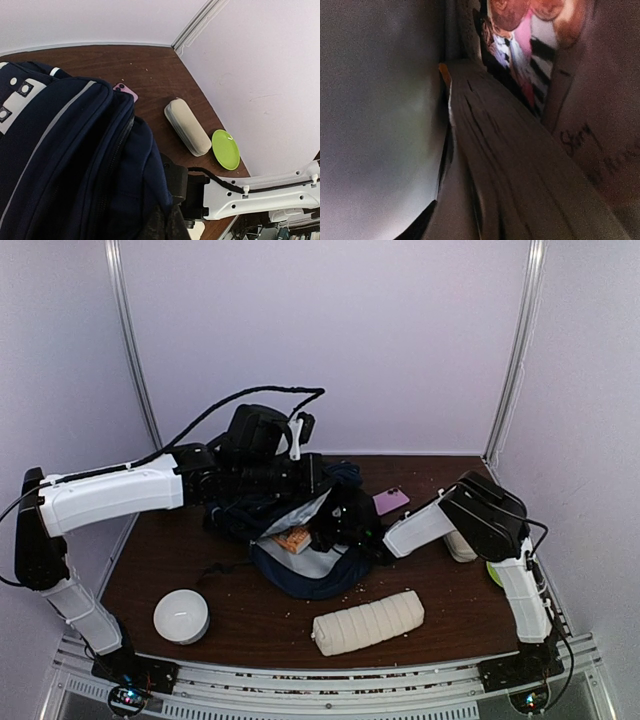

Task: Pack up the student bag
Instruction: Place the book in the student bag.

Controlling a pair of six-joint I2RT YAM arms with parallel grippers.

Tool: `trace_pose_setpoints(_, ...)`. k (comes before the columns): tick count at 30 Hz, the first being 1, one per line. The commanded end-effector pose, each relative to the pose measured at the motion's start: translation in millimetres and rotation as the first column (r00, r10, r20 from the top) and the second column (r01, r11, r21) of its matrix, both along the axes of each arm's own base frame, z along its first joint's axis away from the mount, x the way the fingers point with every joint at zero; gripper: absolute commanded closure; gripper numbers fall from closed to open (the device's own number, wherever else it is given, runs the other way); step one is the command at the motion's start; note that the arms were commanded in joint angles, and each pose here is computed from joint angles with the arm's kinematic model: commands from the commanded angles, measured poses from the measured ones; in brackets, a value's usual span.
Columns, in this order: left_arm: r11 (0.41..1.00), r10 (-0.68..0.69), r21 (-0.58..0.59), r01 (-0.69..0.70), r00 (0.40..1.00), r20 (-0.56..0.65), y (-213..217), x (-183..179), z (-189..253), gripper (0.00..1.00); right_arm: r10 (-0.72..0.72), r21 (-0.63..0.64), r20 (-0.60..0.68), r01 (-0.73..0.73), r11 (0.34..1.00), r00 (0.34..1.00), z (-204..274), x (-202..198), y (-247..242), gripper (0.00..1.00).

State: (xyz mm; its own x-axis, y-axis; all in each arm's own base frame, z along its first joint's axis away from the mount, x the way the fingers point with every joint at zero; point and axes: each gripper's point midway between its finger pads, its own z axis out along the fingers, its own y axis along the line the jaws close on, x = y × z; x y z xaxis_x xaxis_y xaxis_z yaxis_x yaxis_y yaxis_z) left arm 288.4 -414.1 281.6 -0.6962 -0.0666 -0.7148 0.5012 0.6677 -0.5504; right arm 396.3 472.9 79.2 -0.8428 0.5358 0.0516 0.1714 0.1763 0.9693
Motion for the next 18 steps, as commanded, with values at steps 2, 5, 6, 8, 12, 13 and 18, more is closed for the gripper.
trace_pose_setpoints(2,0.971,-0.035,-0.227,0.076,0.983,0.181,-11.4,-14.7,92.4,1.0,0.029,-0.119,0.012,-0.028,0.992,0.999,8.8,-10.6,-12.8,0.41)
trace_pose_setpoints(5,0.975,-0.024,-0.215,0.063,0.984,0.177,-8.8,-12.1,88.8,1.0,0.037,-0.183,0.025,-0.032,0.983,0.999,15.1,-13.8,-21.2,0.4)
trace_pose_setpoints(6,0.975,-0.021,-0.213,0.059,0.984,0.176,-8.2,-11.5,87.8,1.0,0.038,-0.208,0.027,-0.032,0.978,0.999,16.0,-14.8,-24.6,0.4)
trace_pose_setpoints(8,0.976,-0.011,-0.211,0.049,0.984,0.177,-6.2,-9.7,86.8,1.0,0.04,-0.246,0.037,-0.03,0.969,0.999,18.9,-17.2,-30.9,0.39)
trace_pose_setpoints(12,0.978,0.005,-0.206,0.031,0.985,0.171,-3.8,-4.3,83.3,1.0,0.049,-0.308,0.04,-0.034,0.951,0.998,20.4,-24.7,-44.7,0.39)
trace_pose_setpoints(13,0.978,0.006,-0.208,0.03,0.985,0.171,-4.0,-2.8,83.9,1.0,0.049,-0.314,0.044,-0.033,0.949,0.998,22.9,-26.7,-48.2,0.39)
trace_pose_setpoints(18,0.977,0.005,-0.21,0.032,0.985,0.172,-6.5,3.4,86.7,1.0,0.062,-0.351,0.04,-0.044,0.935,0.997,24.4,-39.3,-66.0,0.39)
